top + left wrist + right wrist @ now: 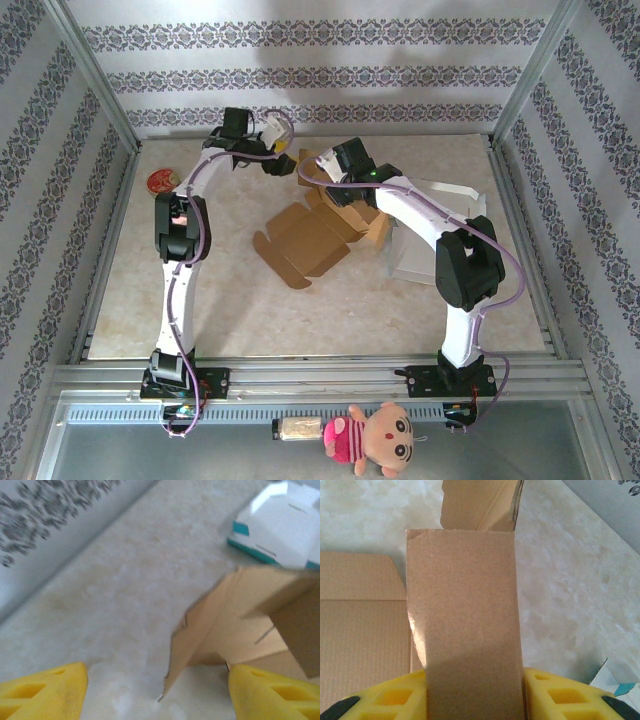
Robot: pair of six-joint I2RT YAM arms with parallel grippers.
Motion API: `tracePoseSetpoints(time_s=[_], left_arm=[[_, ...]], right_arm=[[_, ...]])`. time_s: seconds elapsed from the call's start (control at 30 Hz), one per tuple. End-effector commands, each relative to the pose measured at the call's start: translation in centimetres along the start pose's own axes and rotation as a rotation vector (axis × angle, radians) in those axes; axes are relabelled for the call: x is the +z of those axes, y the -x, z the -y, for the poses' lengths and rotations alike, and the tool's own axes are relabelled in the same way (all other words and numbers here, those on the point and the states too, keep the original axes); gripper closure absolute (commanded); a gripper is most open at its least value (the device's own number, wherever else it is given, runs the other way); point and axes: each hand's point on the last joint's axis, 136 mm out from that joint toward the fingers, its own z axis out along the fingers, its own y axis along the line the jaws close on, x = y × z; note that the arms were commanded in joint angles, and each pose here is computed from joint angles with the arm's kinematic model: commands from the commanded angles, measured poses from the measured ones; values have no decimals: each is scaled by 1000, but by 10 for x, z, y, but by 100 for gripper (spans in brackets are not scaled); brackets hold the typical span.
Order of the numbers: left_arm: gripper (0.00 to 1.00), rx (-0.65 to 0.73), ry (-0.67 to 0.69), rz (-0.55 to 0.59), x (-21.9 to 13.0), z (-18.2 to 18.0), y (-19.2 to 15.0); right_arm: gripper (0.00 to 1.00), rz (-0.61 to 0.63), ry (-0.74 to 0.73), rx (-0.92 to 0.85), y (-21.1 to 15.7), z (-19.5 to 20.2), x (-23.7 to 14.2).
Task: Fold the paper box
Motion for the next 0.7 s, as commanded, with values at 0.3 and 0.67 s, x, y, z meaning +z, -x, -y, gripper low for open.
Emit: tracePoseSetpoints(time_s=[0.3,0.67], left_arm=[[29,143,-98,-37,39,13,-14],[88,-74,-122,-45,38,28,-2]], right_arm=[[57,-5,18,-25,-4,-7,-2],[57,-12,-7,-14,-6,-3,-1]])
